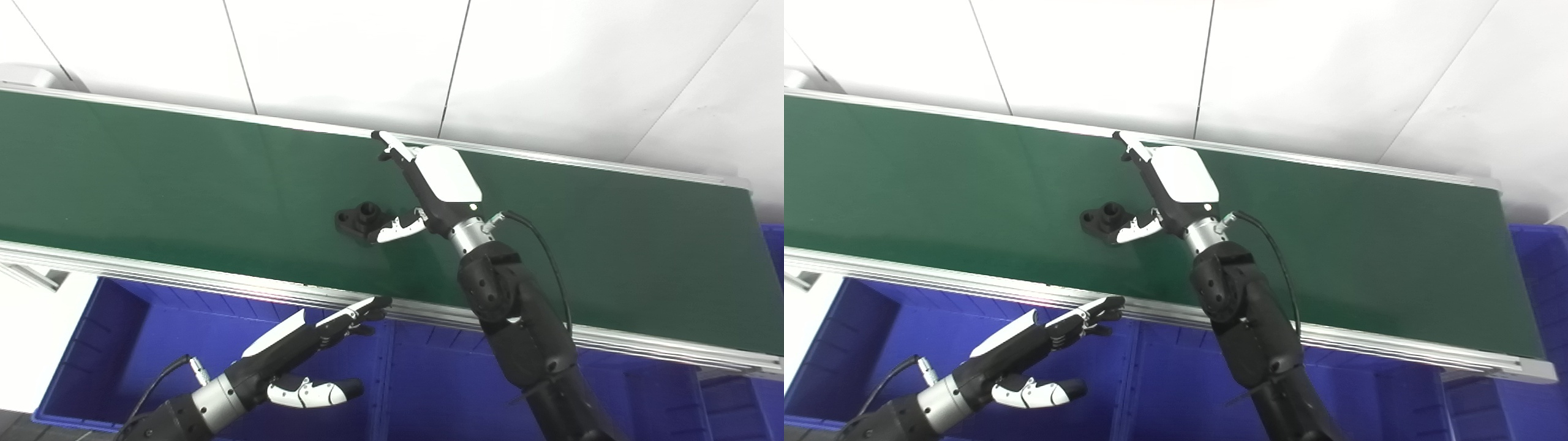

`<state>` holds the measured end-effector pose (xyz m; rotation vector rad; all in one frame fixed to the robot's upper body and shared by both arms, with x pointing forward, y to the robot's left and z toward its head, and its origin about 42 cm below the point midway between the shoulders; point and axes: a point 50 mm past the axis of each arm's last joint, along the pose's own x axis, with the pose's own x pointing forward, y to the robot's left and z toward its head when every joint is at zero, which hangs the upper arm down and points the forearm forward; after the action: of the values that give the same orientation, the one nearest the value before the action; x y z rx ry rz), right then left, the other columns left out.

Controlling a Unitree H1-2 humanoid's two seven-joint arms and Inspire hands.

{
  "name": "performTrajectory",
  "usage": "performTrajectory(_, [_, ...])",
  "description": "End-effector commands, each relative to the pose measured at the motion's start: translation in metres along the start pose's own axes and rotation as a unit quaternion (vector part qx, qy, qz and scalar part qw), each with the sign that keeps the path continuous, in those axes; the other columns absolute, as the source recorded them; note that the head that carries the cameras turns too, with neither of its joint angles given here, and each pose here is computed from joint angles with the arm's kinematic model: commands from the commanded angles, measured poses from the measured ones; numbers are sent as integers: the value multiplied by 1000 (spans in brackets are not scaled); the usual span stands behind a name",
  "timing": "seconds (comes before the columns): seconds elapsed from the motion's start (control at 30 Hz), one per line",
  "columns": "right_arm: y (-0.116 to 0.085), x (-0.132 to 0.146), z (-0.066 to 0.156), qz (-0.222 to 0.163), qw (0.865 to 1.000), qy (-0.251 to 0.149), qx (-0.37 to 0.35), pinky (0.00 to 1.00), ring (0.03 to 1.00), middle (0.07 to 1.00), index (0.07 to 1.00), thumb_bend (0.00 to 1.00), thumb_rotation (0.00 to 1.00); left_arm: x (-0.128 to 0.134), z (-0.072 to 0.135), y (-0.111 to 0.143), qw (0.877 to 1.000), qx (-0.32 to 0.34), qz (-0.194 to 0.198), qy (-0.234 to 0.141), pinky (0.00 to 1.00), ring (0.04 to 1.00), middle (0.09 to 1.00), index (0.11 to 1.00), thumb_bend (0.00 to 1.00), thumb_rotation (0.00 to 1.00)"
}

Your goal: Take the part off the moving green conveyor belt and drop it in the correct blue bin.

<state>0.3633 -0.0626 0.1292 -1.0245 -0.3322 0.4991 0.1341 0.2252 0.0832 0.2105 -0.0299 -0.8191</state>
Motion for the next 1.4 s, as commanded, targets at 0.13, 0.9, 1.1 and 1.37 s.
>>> performTrajectory(0.13, [-5,16,2,-29,1000,-3,4,740,800,772,929,914,151,-1,10,2,1000,8,6,-19,883,955,996,973,490,562])
performTrajectory(0.9, [5,-3,-39,-23,998,49,-24,576,612,506,836,610,0,-3,13,4,1000,2,8,-26,898,966,999,976,496,571])
performTrajectory(1.1, [-6,-6,-37,-28,998,49,-22,565,570,484,825,567,0,-3,15,7,1000,-1,9,-29,921,978,1000,976,489,565])
performTrajectory(1.37, [-32,-6,-30,-53,997,31,-35,607,583,484,823,567,0,-1,16,8,999,-2,7,-35,928,982,1000,980,492,586])
